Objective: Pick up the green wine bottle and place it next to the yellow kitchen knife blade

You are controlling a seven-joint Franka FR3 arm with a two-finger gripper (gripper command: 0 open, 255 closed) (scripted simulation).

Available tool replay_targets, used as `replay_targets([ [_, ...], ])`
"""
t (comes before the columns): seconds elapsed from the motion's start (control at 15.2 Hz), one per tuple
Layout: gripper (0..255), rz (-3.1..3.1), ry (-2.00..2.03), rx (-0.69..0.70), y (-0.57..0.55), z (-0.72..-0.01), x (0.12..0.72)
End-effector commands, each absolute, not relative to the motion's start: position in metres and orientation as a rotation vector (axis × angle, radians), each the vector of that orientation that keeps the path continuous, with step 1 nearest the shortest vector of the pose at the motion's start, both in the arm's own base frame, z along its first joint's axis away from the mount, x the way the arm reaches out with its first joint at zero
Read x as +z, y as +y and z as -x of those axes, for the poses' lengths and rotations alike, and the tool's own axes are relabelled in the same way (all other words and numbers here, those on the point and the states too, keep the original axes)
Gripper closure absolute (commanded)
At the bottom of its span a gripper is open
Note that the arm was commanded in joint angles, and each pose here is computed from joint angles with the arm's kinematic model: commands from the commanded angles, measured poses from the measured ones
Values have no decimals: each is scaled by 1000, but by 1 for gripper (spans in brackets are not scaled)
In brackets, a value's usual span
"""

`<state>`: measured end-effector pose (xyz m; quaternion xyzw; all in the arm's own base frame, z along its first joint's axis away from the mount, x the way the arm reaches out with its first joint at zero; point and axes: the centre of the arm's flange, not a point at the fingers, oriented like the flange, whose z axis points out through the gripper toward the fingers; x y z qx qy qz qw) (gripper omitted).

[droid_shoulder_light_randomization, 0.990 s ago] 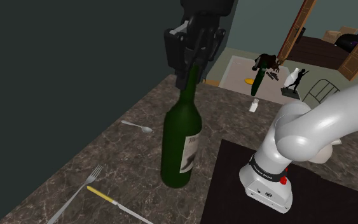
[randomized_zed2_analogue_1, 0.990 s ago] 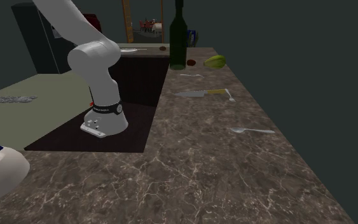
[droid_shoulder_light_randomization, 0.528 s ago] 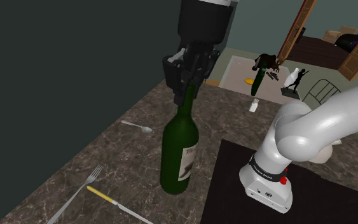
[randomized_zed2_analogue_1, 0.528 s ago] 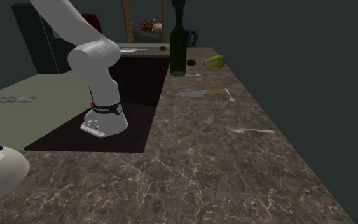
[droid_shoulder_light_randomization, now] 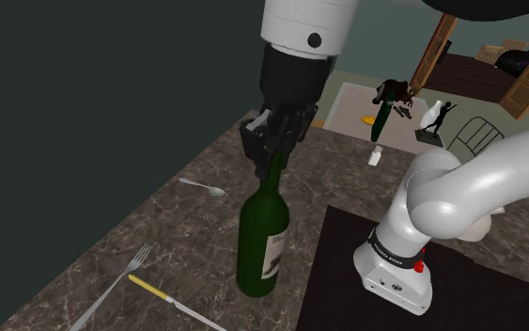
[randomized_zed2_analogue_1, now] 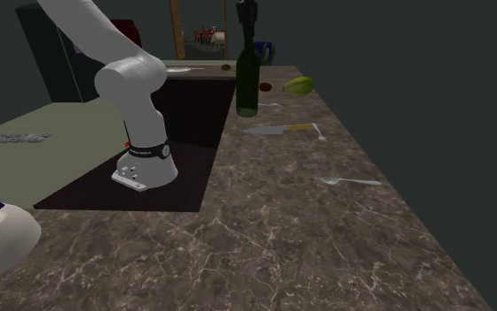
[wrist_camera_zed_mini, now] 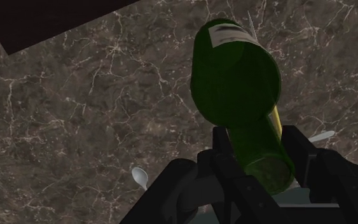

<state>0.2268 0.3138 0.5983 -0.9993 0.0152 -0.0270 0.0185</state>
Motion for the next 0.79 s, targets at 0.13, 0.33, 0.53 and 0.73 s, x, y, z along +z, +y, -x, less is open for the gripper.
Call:
replay_targets([
  [0.13,255,3103,47,-85,314,-227,577],
  [0.33,255,3103,47,-85,314,-227,561],
  [0.53,255,3103,47,-85,314,-227,545],
  [0.73,255,3103,47,-85,314,-227,530],
])
